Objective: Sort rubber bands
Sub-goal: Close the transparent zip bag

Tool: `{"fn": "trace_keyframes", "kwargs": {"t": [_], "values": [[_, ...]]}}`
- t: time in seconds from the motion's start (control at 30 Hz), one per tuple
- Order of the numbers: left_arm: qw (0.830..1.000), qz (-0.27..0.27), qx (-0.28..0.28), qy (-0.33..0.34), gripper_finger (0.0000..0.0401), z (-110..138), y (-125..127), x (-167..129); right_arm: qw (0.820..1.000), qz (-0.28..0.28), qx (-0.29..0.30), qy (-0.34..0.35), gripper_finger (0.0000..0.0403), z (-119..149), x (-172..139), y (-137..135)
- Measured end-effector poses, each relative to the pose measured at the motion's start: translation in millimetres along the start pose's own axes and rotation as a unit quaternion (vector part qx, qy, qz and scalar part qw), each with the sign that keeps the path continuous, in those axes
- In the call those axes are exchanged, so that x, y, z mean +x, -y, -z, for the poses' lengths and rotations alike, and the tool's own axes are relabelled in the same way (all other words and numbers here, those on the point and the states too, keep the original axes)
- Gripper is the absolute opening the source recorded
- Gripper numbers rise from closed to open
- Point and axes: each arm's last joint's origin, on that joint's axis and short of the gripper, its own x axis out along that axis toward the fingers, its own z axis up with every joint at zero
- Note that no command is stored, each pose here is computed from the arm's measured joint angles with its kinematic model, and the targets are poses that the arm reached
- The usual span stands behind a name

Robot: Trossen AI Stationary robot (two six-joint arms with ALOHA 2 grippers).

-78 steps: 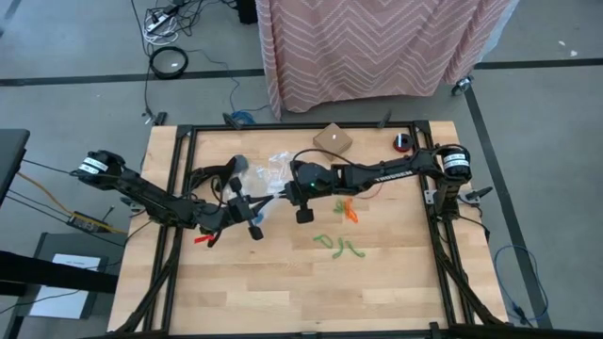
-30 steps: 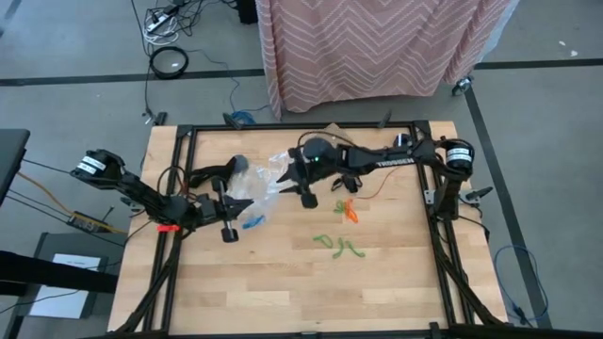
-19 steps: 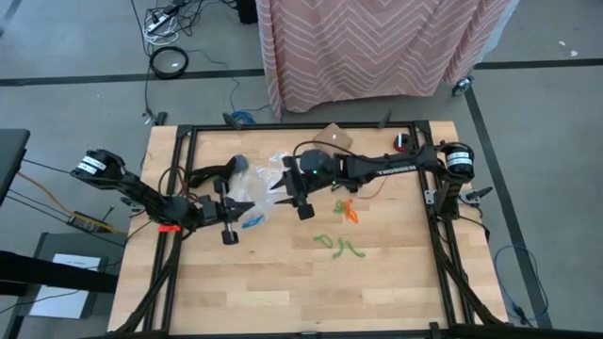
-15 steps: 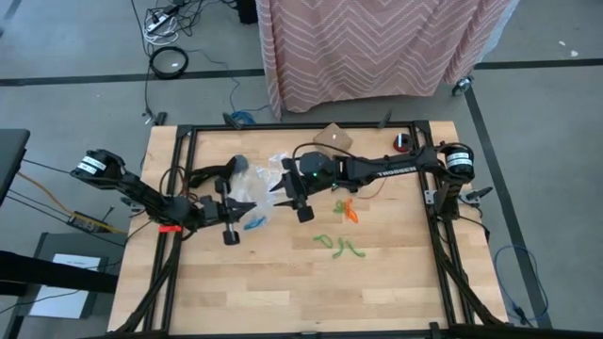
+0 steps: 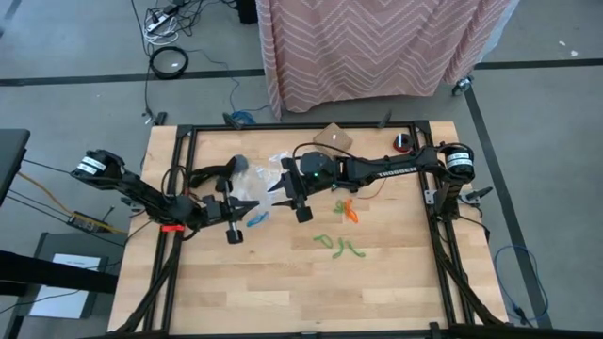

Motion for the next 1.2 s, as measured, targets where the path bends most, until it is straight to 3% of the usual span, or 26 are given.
{"fn": "trace_keyframes", "kwargs": {"t": [0.27, 0.7, 1.2], "values": [[1.0, 0.01, 0.0, 0.004, 0.0, -1.2, 1.0, 1.9, 1.0, 0.011, 0.0, -0.005, 0.0154, 0.4, 0.0, 0.6], [1.0, 0.017, -0.011, 0.008, 0.0, -1.8, 1.4, 1.9, 1.0, 0.006, -0.021, -0.005, 0.0013, -1.2, 1.0, -4.3], [1.0, 0.014, -0.01, 0.001, 0.0, -0.5, 1.3, 2.0, 0.998, 0.023, -0.011, -0.052, 0.0002, 5.8, 0.5, -5.0]]}}
